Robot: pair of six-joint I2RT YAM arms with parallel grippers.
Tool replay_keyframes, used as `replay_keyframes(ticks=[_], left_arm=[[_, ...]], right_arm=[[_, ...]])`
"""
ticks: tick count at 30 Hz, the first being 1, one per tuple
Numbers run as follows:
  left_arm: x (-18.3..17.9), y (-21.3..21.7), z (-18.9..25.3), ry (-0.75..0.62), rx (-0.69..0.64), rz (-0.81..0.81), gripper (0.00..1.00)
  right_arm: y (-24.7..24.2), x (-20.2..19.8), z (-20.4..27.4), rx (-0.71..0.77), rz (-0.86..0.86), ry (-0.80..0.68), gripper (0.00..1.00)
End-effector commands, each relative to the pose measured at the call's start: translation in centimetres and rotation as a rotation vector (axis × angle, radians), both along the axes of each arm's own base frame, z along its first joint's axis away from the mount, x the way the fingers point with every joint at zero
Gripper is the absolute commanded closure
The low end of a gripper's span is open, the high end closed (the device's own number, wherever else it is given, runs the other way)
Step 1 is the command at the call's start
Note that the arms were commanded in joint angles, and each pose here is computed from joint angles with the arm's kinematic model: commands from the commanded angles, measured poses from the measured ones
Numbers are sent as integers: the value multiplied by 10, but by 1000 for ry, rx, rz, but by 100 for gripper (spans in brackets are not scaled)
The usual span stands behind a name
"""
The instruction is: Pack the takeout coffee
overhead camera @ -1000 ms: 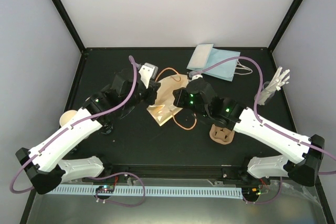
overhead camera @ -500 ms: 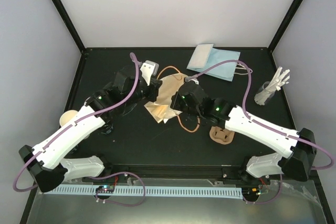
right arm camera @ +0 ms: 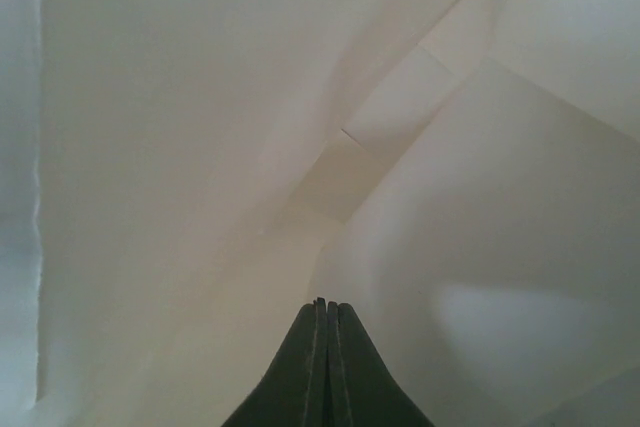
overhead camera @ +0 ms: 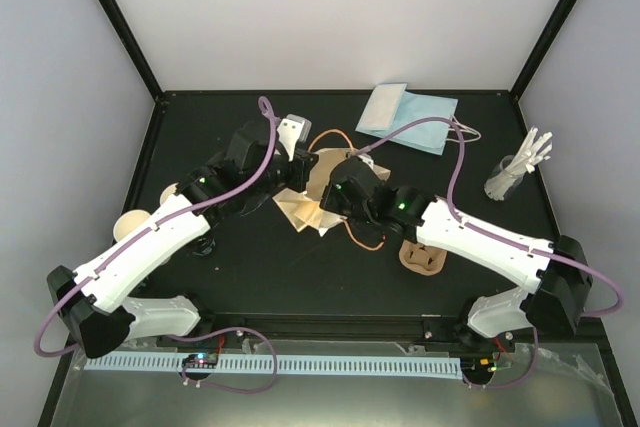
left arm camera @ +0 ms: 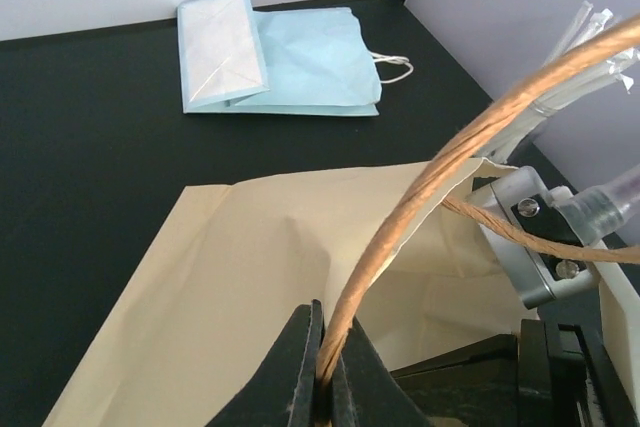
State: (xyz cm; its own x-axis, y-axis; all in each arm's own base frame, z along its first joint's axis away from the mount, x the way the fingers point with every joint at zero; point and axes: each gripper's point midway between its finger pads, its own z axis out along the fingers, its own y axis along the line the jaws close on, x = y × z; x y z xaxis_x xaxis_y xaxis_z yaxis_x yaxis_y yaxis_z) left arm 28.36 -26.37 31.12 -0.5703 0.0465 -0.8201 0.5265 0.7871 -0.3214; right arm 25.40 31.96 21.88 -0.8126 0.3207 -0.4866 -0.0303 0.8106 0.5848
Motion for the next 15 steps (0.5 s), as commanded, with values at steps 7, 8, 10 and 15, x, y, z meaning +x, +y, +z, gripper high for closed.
replay_keyframes(ticks=[7,8,10,15], left_arm=[[-3,8,36,-90,-135,2,98],[-2,9,39,-94,-141,3,99],[0,10,43,-103,-144,4,98],[4,11,54,-116,-163,4,98]], right_arm=[[25,-9,20,183,194,-57,99],[29,-13,19,180,232,-58,99],[34,-19,14,175,283,-48,99],[35,-24,9,161,306,-51,99]])
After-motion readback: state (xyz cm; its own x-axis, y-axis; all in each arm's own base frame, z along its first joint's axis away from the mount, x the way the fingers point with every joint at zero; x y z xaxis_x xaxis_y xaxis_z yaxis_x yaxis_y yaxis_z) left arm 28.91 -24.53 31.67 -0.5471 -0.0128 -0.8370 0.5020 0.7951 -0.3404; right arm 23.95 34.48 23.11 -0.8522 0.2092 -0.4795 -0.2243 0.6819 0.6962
